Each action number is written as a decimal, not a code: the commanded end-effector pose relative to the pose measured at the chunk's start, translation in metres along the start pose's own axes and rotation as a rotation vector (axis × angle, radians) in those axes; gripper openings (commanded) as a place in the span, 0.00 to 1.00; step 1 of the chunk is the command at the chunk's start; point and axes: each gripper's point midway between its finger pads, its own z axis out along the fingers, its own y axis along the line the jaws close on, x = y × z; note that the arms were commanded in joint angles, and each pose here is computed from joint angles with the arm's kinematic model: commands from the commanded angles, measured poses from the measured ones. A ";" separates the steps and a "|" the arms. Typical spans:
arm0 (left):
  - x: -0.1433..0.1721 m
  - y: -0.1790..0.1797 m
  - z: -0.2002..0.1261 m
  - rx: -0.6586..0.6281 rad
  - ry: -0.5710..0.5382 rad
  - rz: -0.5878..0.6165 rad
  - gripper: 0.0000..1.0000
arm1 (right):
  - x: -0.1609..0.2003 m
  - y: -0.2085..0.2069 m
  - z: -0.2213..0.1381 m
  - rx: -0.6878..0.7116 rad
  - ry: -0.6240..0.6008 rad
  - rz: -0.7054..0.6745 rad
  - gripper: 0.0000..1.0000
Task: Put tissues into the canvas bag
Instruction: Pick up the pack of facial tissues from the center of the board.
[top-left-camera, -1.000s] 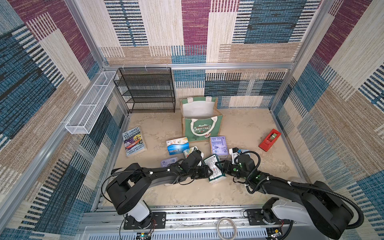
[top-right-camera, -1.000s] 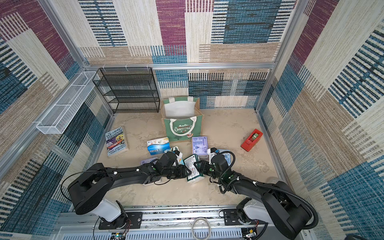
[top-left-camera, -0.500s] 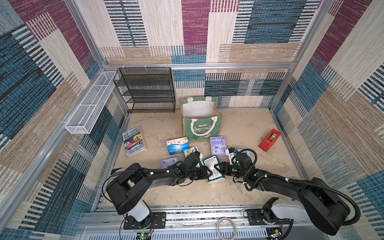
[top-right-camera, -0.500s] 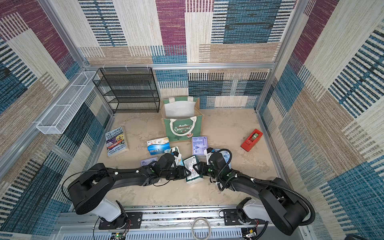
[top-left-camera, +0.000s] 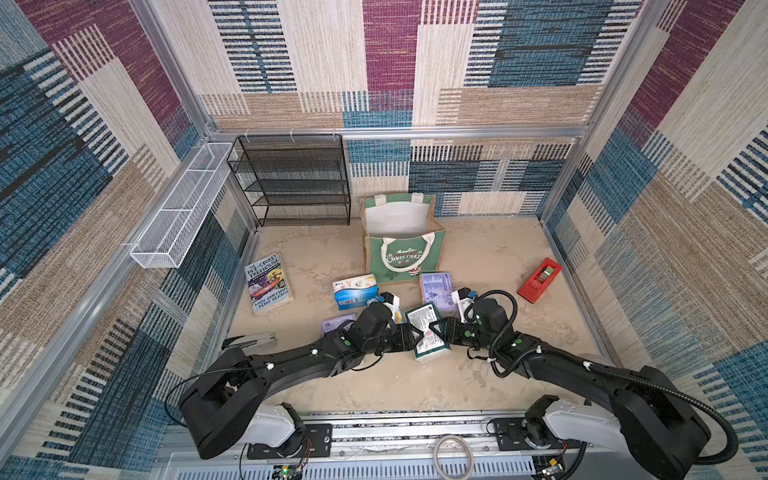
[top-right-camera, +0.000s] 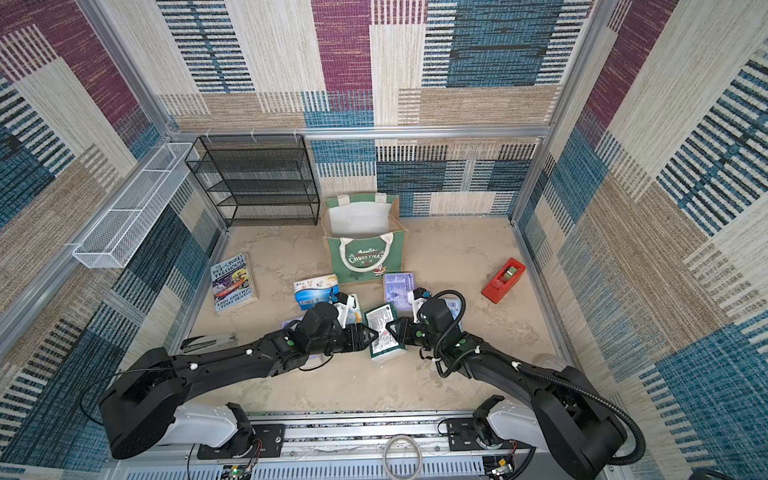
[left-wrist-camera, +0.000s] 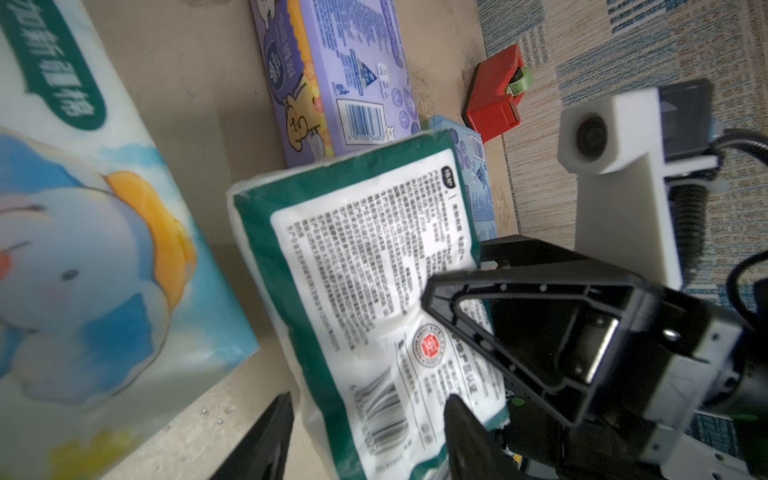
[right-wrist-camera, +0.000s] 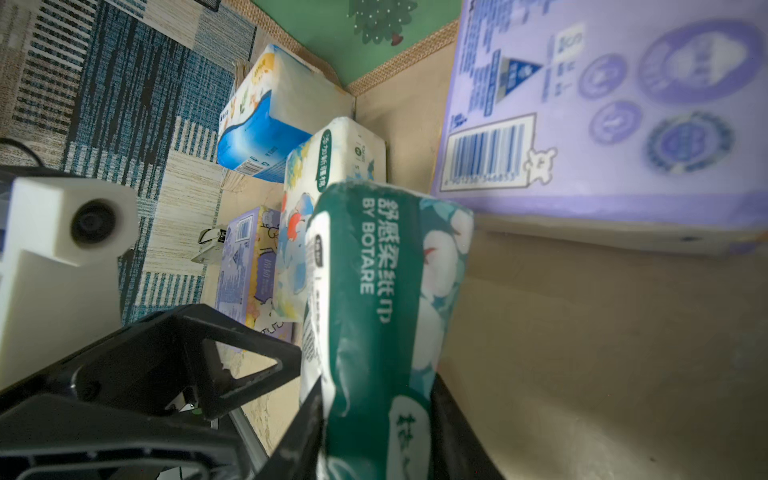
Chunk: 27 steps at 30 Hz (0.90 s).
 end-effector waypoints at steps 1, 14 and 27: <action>-0.013 0.014 -0.017 -0.091 -0.052 0.041 0.68 | -0.014 0.007 -0.007 0.002 -0.026 -0.023 0.38; -0.074 0.040 -0.094 -0.227 -0.208 0.062 0.79 | -0.084 0.051 -0.039 -0.123 -0.098 -0.025 0.38; -0.095 0.076 -0.122 -0.287 -0.262 -0.025 0.81 | -0.162 0.119 -0.056 -0.260 -0.144 -0.035 0.39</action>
